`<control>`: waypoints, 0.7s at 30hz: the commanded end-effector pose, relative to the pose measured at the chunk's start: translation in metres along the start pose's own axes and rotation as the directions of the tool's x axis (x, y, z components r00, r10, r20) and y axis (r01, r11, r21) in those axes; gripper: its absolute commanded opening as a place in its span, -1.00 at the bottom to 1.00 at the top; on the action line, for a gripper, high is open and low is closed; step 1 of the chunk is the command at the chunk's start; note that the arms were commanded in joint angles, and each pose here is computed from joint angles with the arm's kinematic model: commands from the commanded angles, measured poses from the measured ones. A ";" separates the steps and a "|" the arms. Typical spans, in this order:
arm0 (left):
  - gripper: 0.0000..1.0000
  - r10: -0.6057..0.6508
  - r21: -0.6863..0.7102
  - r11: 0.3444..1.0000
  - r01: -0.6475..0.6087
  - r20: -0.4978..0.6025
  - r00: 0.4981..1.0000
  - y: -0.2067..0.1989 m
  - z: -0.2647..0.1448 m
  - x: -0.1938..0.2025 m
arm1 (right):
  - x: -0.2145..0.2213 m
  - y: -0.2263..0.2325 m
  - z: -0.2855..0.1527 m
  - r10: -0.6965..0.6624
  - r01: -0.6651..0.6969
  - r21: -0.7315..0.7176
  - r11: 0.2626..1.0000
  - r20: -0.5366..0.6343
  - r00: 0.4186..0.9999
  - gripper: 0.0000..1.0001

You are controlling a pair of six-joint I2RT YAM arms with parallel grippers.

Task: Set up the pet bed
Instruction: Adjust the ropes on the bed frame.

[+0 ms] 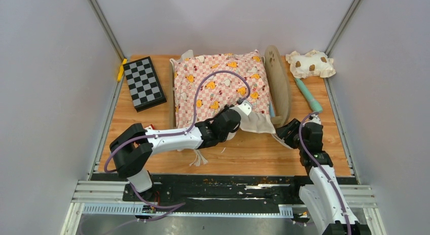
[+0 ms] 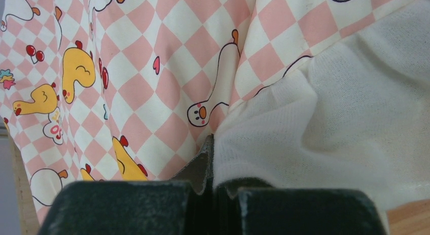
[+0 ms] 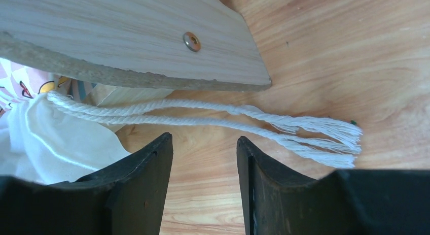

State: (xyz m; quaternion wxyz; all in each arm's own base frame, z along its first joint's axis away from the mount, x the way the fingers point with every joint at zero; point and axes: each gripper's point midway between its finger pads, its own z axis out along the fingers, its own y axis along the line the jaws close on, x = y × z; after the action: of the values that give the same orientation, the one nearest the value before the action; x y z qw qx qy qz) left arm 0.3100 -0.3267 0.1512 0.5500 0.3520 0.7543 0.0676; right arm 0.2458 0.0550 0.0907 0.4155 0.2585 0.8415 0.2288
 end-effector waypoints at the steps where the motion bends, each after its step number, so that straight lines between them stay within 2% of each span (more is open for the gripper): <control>1: -1.00 -0.046 -0.012 0.999 0.046 0.010 0.999 0.008 -0.004 -0.004 | -0.008 0.026 0.003 -0.088 0.095 -0.131 0.987 0.055 0.995 -0.01; 8: -1.00 -0.043 -0.009 0.999 0.043 0.003 0.999 0.007 -0.003 -0.003 | -0.005 0.040 0.007 -0.167 0.185 -0.186 0.965 0.109 0.980 -0.01; 14: -1.00 -0.039 -0.005 0.999 0.039 -0.002 0.999 0.006 -0.002 -0.001 | -0.012 0.053 0.013 -0.263 0.295 -0.170 0.940 0.185 0.947 0.02; 21: -1.00 -0.041 0.001 0.999 0.041 -0.002 0.999 0.004 -0.002 -0.001 | -0.020 0.041 0.032 -0.343 0.355 -0.036 0.934 0.174 0.923 0.03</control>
State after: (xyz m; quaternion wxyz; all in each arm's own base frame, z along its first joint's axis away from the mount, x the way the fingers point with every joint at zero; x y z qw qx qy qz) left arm 0.3078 -0.3253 0.1464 0.5410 0.3554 0.7594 0.0656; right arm 0.2673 0.0904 0.0852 0.4762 0.1152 0.8488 0.1986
